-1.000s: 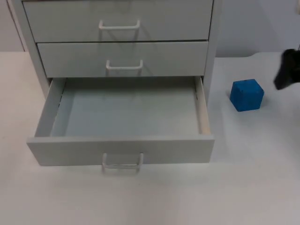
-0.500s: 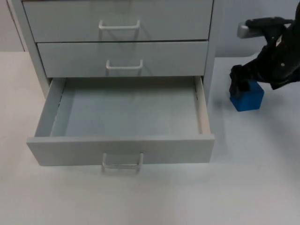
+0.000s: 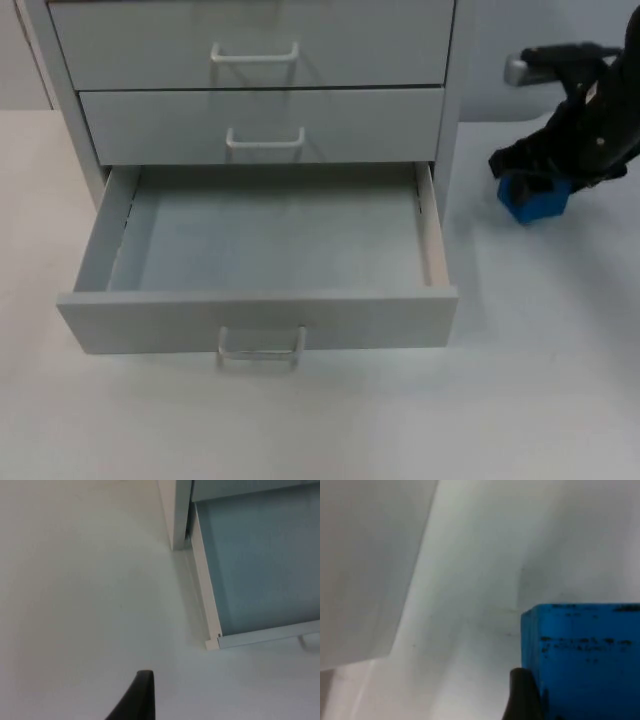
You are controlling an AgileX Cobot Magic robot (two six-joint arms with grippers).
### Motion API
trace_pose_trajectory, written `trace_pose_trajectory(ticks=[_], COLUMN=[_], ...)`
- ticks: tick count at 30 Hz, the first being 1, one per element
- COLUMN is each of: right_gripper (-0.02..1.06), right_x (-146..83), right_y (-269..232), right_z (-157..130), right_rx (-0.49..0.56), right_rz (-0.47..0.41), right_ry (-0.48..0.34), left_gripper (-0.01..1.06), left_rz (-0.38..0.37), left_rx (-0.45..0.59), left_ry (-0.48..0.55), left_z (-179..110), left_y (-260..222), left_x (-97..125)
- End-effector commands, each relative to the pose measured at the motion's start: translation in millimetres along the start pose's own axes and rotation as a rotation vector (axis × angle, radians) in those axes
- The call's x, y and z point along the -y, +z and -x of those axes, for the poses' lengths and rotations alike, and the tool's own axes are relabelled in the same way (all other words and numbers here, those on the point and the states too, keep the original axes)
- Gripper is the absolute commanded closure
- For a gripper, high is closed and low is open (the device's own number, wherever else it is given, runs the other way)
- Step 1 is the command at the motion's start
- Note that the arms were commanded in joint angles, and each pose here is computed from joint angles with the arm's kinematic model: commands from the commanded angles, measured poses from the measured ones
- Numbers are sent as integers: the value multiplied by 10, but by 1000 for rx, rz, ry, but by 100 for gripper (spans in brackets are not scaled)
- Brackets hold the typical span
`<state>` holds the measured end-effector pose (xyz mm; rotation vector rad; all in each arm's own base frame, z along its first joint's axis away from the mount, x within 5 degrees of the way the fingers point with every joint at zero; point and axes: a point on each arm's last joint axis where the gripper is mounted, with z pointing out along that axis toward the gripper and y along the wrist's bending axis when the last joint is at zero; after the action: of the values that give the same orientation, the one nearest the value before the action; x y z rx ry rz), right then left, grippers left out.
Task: Open the drawer with the left hand, place the block into the drawer with the right hand, then close the drawer with the left hand.
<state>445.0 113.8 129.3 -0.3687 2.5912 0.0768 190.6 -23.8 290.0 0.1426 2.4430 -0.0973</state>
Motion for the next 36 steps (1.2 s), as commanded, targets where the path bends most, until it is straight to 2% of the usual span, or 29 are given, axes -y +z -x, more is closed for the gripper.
trace_pose_trajectory(ticks=[1,3,6,8,11,14,15,19,26,29,31,33,35,36], right_gripper=[105,105,105,105,105,105,105,105,105,105,105,105,105,105], right_x=[-12,-5,-6,-7,-11,-21,-21,-32,-44,-189,-373,-426,-681,-735], right_y=[-393,-512,-1010,-1041,-1398,-1598,-1598,-1731,-1751,-1754,-1765,-1770,-1787,-1784], right_z=[154,175,153,120,-80,-413,-413,-815,-943,-932,-917,-911,-886,-878], right_rx=[34,33,101,103,160,156,156,148,130,140,165,175,220,227], right_rz=[-7,-13,-15,-14,-16,-13,-13,-10,-4,24,64,76,125,133], right_ry=[-21,-30,-25,-21,-12,15,15,41,70,38,19,15,-8,-12], left_gripper=[0,0,0,0,0,0,0,0,0,0,0,0,0,0], left_rz=[-1,0,1,1,1,0,0,-2,-3,-3,-3,-3,-3,-3], left_rx=[9,11,9,9,9,9,9,9,9,9,9,9,9,9], left_ry=[-3,-3,-1,-1,-1,-3,-3,-4,-6,-6,-6,-6,-6,-6], left_z=[-6,-5,-7,-7,-7,-7,-7,-7,-6,-6,-6,-6,-6,-6], left_y=[-9,-9,-9,-9,-9,-9,-9,-9,-9,-9,-9,-9,-9,-9], left_x=[-2,-3,-4,-4,-4,-3,-3,-1,0,0,0,0,0,0])
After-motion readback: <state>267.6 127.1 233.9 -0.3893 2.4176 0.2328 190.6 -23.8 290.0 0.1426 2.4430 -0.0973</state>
